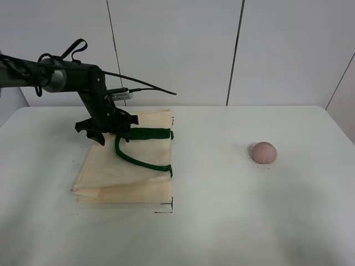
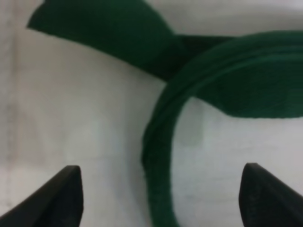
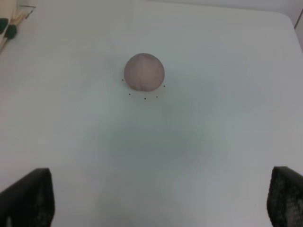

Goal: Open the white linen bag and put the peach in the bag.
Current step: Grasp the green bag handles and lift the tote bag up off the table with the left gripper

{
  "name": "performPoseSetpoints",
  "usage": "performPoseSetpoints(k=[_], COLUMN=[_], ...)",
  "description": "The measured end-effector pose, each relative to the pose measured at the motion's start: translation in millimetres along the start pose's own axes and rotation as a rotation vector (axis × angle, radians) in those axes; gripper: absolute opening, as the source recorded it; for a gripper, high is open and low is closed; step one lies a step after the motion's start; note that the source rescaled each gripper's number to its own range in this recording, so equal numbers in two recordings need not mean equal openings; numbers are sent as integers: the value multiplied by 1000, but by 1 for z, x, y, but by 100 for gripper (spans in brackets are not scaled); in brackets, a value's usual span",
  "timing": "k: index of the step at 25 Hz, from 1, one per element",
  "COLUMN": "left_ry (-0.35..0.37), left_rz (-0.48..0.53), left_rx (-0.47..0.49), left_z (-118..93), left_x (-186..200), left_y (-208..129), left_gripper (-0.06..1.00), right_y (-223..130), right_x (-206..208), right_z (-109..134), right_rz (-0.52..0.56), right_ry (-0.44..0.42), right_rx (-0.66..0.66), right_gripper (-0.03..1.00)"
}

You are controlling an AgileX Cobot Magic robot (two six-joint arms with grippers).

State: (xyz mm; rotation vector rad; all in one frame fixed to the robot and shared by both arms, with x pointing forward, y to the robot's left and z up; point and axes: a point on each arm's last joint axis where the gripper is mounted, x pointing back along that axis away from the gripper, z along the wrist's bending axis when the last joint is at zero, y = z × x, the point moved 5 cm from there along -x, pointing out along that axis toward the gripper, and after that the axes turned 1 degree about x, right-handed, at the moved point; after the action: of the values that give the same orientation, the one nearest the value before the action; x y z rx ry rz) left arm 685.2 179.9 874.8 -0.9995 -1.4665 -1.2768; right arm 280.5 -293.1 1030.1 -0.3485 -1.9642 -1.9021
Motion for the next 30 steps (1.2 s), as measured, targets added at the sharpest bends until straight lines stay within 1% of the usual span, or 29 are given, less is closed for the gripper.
performPoseSetpoints(k=[4, 9, 13, 15, 17, 18, 19, 21, 22, 23, 28, 30], left_ry=[13, 48, 57, 57, 55, 53, 51, 48, 49, 51, 88, 78], left_rz=[-26, 18, 40, 41, 39, 39, 38, 37, 37, 37, 73, 48], left_rx=[7, 5, 4, 4, 5, 6, 7, 7, 8, 6, -2, -29], left_z=[-3, 1, 2, 2, 1, 0, 0, -1, -1, -1, 2, -1], left_x=[-3, -22, -34, -35, -35, -35, -35, -35, -34, -34, -22, -4], left_y=[2, -5, -9, -9, -9, -10, -10, -9, -9, -8, -6, 4], left_gripper=[96, 94, 93, 90, 80, 71, 58, 28, 10, 0, 0, 0], right_y=[0, 0, 0, 0, 0, 0, 0, 0, 0, 0, 0, 0], right_x=[0, 0, 0, 0, 0, 0, 0, 0, 0, 0, 0, 0], right_z=[0, 0, 0, 0, 0, 0, 0, 0, 0, 0, 0, 0], right_rz=[0, 0, 0, 0, 0, 0, 0, 0, 0, 0, 0, 0], right_ry=[0, 0, 0, 0, 0, 0, 0, 0, 0, 0, 0, 0], right_rx=[0, 0, 0, 0, 0, 0, 0, 0, 0, 0, 0, 0], right_gripper=[100, 100, 100, 100, 100, 100, 100, 100, 100, 100, 100, 100])
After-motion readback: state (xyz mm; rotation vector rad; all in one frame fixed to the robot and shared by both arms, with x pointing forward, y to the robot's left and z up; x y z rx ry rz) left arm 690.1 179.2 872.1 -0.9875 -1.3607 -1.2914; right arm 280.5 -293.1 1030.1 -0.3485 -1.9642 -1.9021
